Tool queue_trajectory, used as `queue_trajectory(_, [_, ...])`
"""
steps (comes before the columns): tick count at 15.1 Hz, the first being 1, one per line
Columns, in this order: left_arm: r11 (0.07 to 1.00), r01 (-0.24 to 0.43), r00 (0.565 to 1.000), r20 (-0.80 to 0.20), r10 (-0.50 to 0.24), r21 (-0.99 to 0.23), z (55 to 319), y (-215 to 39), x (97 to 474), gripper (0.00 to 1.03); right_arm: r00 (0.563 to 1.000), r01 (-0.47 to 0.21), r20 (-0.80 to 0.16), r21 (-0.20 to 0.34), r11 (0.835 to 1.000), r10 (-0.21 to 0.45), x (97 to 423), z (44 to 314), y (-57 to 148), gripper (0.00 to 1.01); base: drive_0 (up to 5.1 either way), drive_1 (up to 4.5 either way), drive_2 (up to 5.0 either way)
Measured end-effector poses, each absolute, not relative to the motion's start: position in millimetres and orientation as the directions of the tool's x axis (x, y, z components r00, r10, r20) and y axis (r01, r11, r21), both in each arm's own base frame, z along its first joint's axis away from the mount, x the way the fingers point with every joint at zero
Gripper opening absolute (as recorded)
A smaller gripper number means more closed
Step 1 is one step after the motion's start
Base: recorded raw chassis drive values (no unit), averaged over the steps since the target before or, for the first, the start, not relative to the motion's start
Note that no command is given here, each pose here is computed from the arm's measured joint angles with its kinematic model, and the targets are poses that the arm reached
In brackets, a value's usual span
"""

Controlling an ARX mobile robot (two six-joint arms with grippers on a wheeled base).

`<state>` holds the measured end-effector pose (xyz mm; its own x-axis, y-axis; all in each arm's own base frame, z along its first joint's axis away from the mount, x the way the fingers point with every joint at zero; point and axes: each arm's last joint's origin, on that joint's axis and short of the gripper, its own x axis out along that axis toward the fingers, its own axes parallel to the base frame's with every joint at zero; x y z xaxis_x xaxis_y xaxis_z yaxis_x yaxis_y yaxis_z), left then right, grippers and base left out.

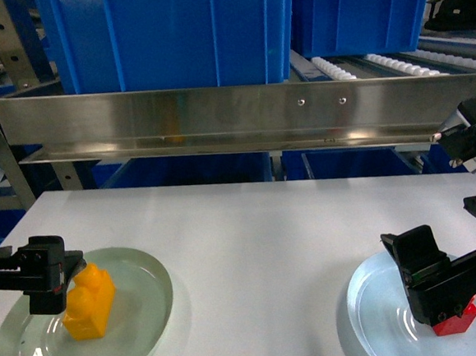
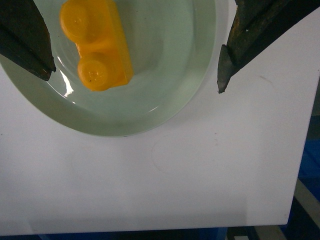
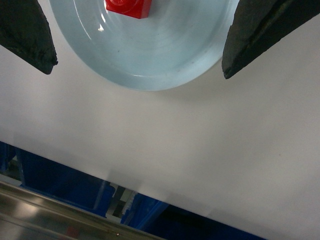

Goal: Sort and place red and yellow blocks in left bins

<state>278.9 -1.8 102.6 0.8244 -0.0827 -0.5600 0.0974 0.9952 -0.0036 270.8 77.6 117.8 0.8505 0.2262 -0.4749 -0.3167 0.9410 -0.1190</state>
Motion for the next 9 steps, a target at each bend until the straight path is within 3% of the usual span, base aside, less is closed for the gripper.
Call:
queue_trajectory(1, [0.995, 0.100, 0.824, -0.560, -0.085, -0.004, 103, -2, 279, 0.98, 0.847, -0.301, -0.489, -0.118, 0.946, 0.209, 272, 110, 73, 0.98, 0.0, 0.00, 0.0])
queue_trajectory(4, [0.995, 0.097, 0.824, -0.561, -0.083, -0.004, 103, -2, 279, 0.98, 0.782, -0.273, -0.601, -0.091, 0.958, 0.166, 275, 83, 56, 0.98, 0.0, 0.00, 0.0])
queue_trajectory(5, [0.995, 0.098, 0.824, -0.560, -0.083, -0.004, 103, -2, 279, 0.98, 0.756, -0.260, -0.633, -0.058, 0.964, 0.166, 277, 77, 51, 0.98, 0.0, 0.00, 0.0])
queue_trajectory(9, [0.995, 0.098, 0.824, -0.560, -0.083, -0.003, 103, -2, 279, 0.98, 0.752, -0.223, -0.636, 0.003, 0.975, 0.174, 284, 76, 46, 0.98, 0.0, 0.00, 0.0])
